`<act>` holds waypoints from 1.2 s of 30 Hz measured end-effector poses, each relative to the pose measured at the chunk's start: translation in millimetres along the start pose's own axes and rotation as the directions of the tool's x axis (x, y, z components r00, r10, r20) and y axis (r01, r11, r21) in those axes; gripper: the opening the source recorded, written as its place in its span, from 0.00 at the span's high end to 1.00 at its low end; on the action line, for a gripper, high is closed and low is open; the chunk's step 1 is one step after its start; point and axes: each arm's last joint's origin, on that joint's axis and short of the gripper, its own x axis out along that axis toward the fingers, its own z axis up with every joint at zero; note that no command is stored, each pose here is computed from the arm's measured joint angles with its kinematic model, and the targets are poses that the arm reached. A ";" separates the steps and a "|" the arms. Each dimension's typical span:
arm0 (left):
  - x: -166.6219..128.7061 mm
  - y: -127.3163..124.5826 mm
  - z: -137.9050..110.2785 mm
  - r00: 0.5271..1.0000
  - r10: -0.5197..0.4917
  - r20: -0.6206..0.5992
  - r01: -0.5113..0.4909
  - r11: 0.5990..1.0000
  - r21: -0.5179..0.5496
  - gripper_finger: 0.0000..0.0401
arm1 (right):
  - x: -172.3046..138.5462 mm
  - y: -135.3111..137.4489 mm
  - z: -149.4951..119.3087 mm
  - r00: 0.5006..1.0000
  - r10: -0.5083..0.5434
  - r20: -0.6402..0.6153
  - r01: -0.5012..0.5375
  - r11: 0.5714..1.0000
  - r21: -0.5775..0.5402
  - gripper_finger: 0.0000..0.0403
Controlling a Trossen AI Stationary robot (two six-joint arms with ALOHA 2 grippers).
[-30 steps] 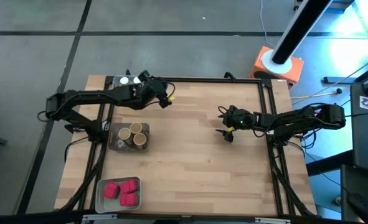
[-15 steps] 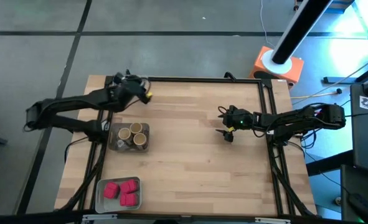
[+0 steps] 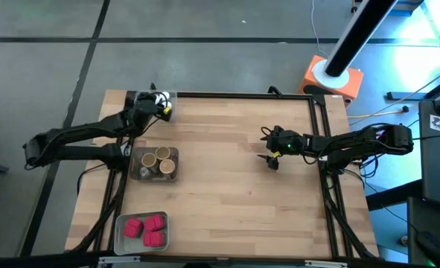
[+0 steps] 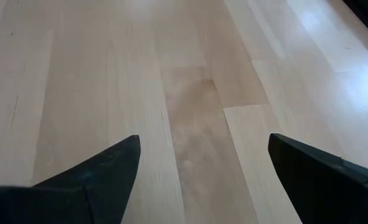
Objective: Sort spices by type
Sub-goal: Put the white spice bottle into the transparent bin
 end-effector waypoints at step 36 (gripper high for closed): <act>35.5 19.2 -84.6 0.993 0.107 -0.050 -0.113 0.986 -0.125 0.43 | 0.0 -0.2 1.9 1.000 0.000 0.020 0.000 1.000 0.021 0.12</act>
